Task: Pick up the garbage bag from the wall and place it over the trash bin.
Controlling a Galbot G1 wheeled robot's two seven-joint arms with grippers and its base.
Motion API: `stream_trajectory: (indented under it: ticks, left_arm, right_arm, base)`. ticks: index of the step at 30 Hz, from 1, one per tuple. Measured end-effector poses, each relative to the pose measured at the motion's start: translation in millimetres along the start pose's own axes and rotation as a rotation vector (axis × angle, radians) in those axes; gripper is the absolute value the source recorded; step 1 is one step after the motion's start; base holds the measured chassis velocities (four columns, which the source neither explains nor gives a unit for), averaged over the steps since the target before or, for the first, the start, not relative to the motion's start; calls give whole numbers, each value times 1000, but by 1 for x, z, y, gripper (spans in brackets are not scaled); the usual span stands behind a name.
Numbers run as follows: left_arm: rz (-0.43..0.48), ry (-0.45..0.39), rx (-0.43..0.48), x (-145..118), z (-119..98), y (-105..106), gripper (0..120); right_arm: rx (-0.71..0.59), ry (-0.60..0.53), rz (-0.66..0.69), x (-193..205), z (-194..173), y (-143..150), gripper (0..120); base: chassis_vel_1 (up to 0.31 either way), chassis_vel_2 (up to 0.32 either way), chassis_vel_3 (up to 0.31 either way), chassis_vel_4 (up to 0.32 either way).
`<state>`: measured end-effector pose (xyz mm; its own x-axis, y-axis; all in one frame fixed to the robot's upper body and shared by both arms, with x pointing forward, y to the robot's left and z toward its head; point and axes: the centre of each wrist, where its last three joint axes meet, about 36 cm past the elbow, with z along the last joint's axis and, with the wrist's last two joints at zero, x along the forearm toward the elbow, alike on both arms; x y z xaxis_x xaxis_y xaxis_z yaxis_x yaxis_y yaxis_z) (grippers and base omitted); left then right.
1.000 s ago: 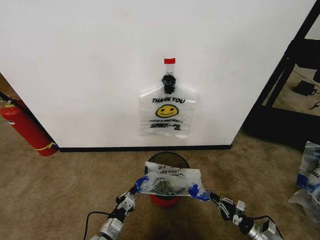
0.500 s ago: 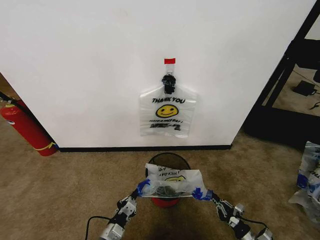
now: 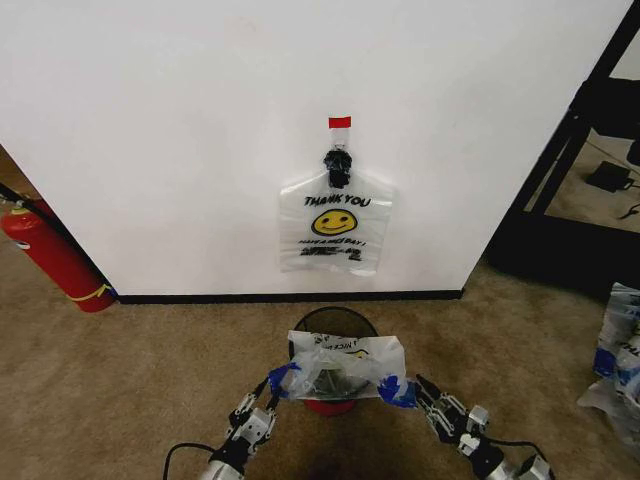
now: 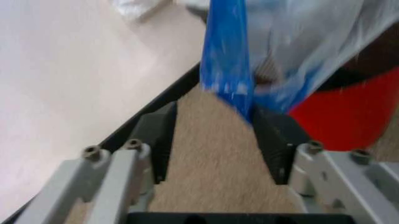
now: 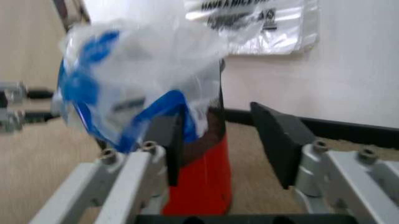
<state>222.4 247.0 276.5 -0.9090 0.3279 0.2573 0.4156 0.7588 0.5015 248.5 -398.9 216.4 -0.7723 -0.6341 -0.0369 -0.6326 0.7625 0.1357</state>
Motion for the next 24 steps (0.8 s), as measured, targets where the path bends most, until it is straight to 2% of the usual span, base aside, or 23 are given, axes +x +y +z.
stream_trajectory:
  ticks: [1,3,7,9,11,13,16,21,24]
  left_arm:
    - [0,0,0,0,0,0,51]
    - [3,12,-20,4,5,3,59]
    - [7,21,-63,14,13,15,76]
    - [6,19,-66,14,13,17,77]
    - [-10,2,-81,13,9,31,88]
    - [-24,-17,-86,9,-1,41,97]
    - [-17,-30,-73,8,-9,35,100]
    - [-2,-32,-53,10,-14,21,100]
    - [6,-31,-55,13,-13,19,100]
  right_arm:
    - [0,0,0,0,0,0,43]
    - [25,22,-31,9,-6,-4,51]
    - [96,60,-245,32,-23,-32,68]
    - [104,63,-267,34,-25,-36,71]
    - [134,73,-336,41,-35,-50,80]
    - [137,55,-329,45,-42,-57,90]
    - [140,15,-280,42,-44,-60,99]
    - [143,-27,-196,33,-38,-55,100]
    - [123,-51,-230,28,-36,-44,100]
  base:
    - [0,0,0,0]
    - [0,0,0,0]
    - [0,0,0,0]
    - [0,0,0,0]
    - [0,0,0,0]
    - [0,0,0,0]
    - [0,0,0,0]
    - [0,0,0,0]
    - [0,0,0,0]
